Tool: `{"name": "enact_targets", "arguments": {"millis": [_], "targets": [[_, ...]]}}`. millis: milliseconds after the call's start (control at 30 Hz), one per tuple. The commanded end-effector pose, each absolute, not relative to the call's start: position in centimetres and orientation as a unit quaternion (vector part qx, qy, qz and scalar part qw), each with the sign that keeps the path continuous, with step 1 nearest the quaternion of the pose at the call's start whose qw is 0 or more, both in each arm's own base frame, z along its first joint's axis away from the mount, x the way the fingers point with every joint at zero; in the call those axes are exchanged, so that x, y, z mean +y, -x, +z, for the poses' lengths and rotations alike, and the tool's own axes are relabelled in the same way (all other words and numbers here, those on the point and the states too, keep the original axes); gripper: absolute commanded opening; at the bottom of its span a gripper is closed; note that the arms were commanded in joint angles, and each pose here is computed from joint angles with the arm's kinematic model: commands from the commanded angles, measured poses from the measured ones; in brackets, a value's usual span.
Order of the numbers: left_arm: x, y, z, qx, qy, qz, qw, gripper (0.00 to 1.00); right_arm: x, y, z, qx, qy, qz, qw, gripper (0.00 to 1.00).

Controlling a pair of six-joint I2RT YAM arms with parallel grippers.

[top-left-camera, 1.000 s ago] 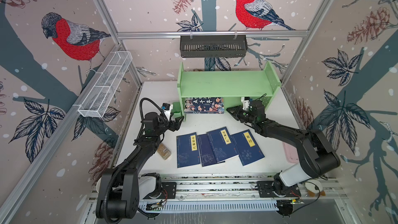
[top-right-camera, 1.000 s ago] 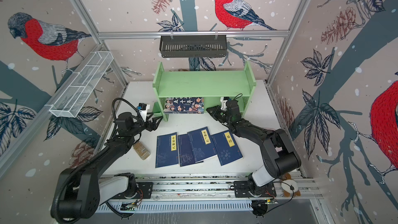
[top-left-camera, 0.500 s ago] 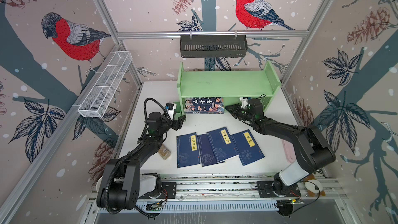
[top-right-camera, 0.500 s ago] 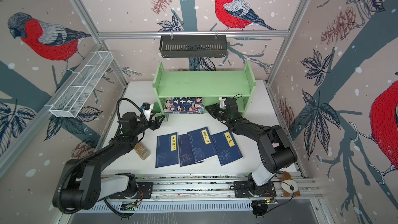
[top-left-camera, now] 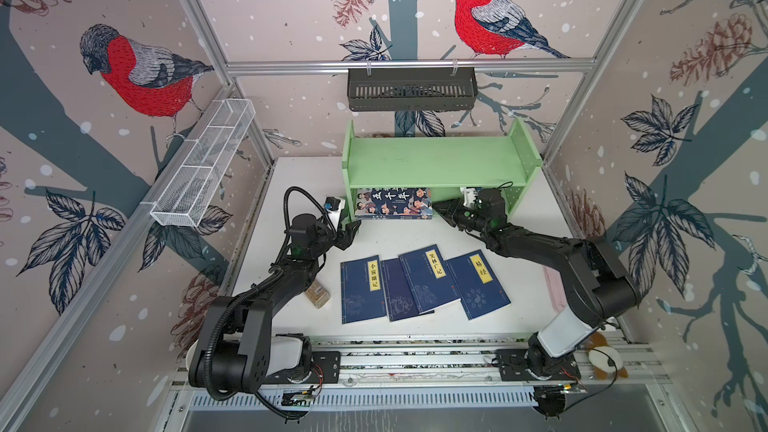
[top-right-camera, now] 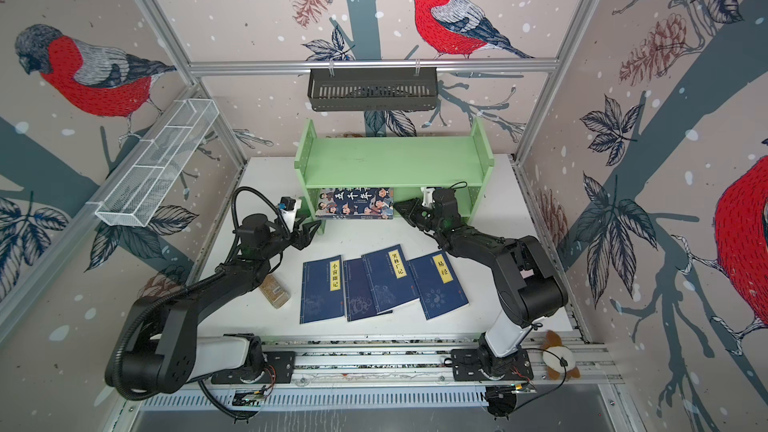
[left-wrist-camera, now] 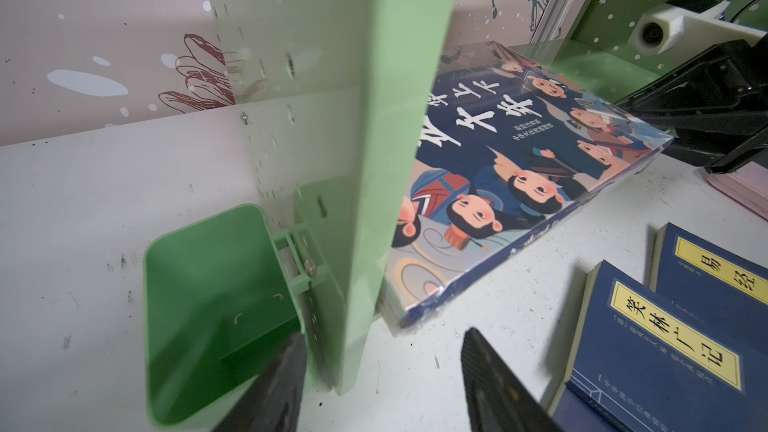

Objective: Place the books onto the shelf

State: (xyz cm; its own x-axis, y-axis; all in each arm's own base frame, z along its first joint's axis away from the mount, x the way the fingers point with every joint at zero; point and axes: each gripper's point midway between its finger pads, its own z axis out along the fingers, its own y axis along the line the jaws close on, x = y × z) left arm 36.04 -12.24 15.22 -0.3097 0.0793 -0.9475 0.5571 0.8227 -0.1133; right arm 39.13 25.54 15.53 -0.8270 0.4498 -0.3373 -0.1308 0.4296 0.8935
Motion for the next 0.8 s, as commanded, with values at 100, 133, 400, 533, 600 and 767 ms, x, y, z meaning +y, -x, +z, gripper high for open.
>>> {"name": "enact_targets", "arguments": {"millis": [100,133,400,533,600,767], "targets": [[-12.1,-36.9,17.0,0.754,-0.214,-0.199,0.588,0.55,26.1,-39.1,15.4,0.801,-0.087,0.529,0.267,0.23],[-12.1,-37.0,17.1,0.754,-0.215,-0.198,0.588,0.54,26.1,-39.2,15.4,0.801,-0.087,0.530,0.265,0.23],[-12.2,-37.2,16.9,0.754,-0.217,-0.199,0.587,0.47,26.5,-39.6,15.2,0.801,-0.084,0.533,0.261,0.23],[-12.2,-37.3,17.0,0.754,-0.216,-0.199,0.588,0.46,26.5,-39.6,15.2,0.800,-0.083,0.534,0.260,0.23],[-12.2,-37.3,17.1,0.753,-0.216,-0.199,0.589,0.44,26.4,-39.6,15.0,0.801,-0.085,0.533,0.260,0.23],[-12.2,-37.2,17.1,0.754,-0.215,-0.200,0.588,0.45,25.5,-39.4,15.1,0.801,-0.096,0.526,0.270,0.31]]}}
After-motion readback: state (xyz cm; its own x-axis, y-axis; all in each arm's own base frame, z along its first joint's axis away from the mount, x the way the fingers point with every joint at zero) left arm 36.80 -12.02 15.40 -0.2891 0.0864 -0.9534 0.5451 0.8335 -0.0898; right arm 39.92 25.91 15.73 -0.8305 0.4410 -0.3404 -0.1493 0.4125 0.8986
